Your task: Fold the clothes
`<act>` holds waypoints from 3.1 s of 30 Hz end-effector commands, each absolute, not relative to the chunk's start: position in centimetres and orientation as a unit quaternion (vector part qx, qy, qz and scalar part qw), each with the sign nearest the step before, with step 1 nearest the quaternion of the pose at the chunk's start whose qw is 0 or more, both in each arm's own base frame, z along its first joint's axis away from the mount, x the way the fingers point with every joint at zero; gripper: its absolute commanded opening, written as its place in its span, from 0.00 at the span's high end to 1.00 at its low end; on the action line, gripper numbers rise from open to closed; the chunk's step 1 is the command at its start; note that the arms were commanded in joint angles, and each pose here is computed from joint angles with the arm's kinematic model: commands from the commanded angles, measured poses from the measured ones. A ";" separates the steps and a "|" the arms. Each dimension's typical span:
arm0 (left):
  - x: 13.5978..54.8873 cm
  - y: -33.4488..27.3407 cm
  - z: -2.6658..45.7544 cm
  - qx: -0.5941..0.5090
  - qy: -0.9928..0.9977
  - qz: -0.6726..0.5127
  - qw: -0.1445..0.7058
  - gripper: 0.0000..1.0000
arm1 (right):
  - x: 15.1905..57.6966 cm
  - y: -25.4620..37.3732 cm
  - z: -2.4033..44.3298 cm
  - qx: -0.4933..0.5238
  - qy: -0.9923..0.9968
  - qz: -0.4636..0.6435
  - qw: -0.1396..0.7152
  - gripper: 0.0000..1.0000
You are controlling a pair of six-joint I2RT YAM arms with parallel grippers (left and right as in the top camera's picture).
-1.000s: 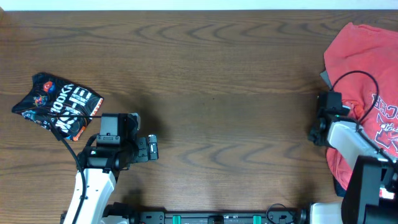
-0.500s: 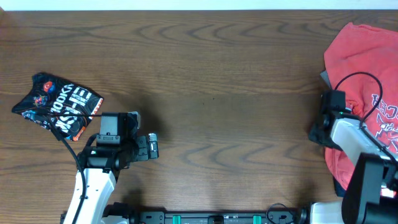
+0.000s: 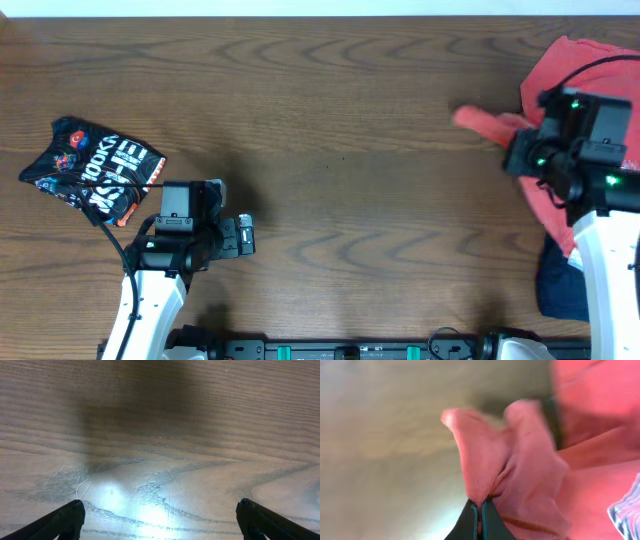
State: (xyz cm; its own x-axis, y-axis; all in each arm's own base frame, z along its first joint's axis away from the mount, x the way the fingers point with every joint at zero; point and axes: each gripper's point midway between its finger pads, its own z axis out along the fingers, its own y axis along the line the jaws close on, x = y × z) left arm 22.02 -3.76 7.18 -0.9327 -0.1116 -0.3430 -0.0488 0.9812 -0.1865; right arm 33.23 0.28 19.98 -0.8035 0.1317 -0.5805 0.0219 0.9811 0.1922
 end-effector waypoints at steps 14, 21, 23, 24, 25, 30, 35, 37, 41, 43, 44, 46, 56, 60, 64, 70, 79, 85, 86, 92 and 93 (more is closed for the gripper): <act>22.5 -3.8 7.8 -0.047 0.977 -0.094 0.186 0.02 | 30.2 19.7 18.5 -0.205 0.910 0.251 0.258 0.99; 22.5 -3.8 7.8 -0.047 0.977 -0.094 0.186 0.02 | 31.0 26.5 15.2 -0.236 0.898 0.282 0.242 0.99; 22.5 -3.8 7.8 -0.047 0.977 -0.094 0.186 0.02 | 31.2 28.3 14.1 -0.241 0.894 0.291 0.239 0.99; 22.5 -3.8 7.8 -0.047 0.977 -0.094 0.187 0.02 | 31.3 29.3 13.5 -0.242 0.893 0.297 0.238 0.99; 22.6 -3.8 7.8 -0.047 0.977 -0.094 0.188 0.02 | 31.3 30.0 13.1 -0.246 0.891 0.300 0.237 0.99; 22.9 -3.8 8.0 -0.047 0.975 -0.095 0.194 0.02 | 31.4 31.5 11.2 -0.256 0.893 0.282 0.239 0.85; 23.5 -3.9 8.2 -0.090 0.969 -0.106 0.204 0.02 | 33.2 28.4 11.7 -0.222 0.911 0.216 0.272 0.31; 23.6 -3.9 8.3 -0.139 0.963 -0.117 0.200 0.02 | 33.9 26.3 12.8 -0.200 0.917 0.193 0.285 0.01; 24.0 -4.9 8.6 -0.183 0.951 -0.154 0.196 0.02 | 34.4 20.7 14.9 -0.146 0.933 0.154 0.292 0.01; 24.4 -6.4 9.0 -0.167 0.947 -0.193 0.196 0.02 | 34.2 17.8 15.7 -0.117 0.940 0.139 0.288 0.01; 24.7 -7.2 9.2 -0.157 0.945 -0.210 0.196 0.02 | 34.1 16.2 16.0 -0.100 0.945 0.132 0.283 0.01; 25.1 -8.4 9.3 -0.139 0.943 -0.229 0.196 0.02 | 33.6 13.4 16.2 -0.068 0.952 0.118 0.273 0.01; 26.7 -16.1 6.8 -0.015 0.946 -0.262 0.188 0.02 | 30.4 3.0 14.6 0.050 0.980 0.027 0.191 0.01; 27.5 -19.8 5.9 0.036 0.937 -0.283 0.203 0.02 | 30.0 1.5 14.4 0.073 0.981 0.021 0.181 0.01; 27.9 -23.4 4.5 0.079 0.925 -0.303 0.214 0.02 | 29.6 0.7 14.3 0.087 0.981 0.018 0.173 0.01; 28.0 -26.6 2.3 0.116 0.914 -0.320 0.221 0.11 | 29.6 0.5 14.3 0.090 0.981 0.017 0.173 0.01; 32.4 -22.9 3.6 0.082 0.912 -0.270 0.298 0.94 | 29.6 0.4 14.3 0.090 0.981 0.015 0.173 0.01; 39.0 -13.5 8.1 -0.021 0.893 -0.197 0.405 0.94 | 29.5 0.1 14.3 0.092 0.981 0.006 0.172 0.01; 40.4 -11.2 9.6 -0.047 0.883 -0.189 0.427 0.94 | 29.5 0.1 14.3 0.092 0.981 0.006 0.172 0.01; 45.1 -1.8 15.9 -0.133 0.843 -0.164 0.495 0.93 | 29.5 0.1 14.3 0.092 0.981 0.006 0.172 0.01; 45.4 -0.9 16.5 -0.138 0.840 -0.165 0.498 0.78 | 29.5 0.1 14.3 0.092 0.981 0.006 0.172 0.01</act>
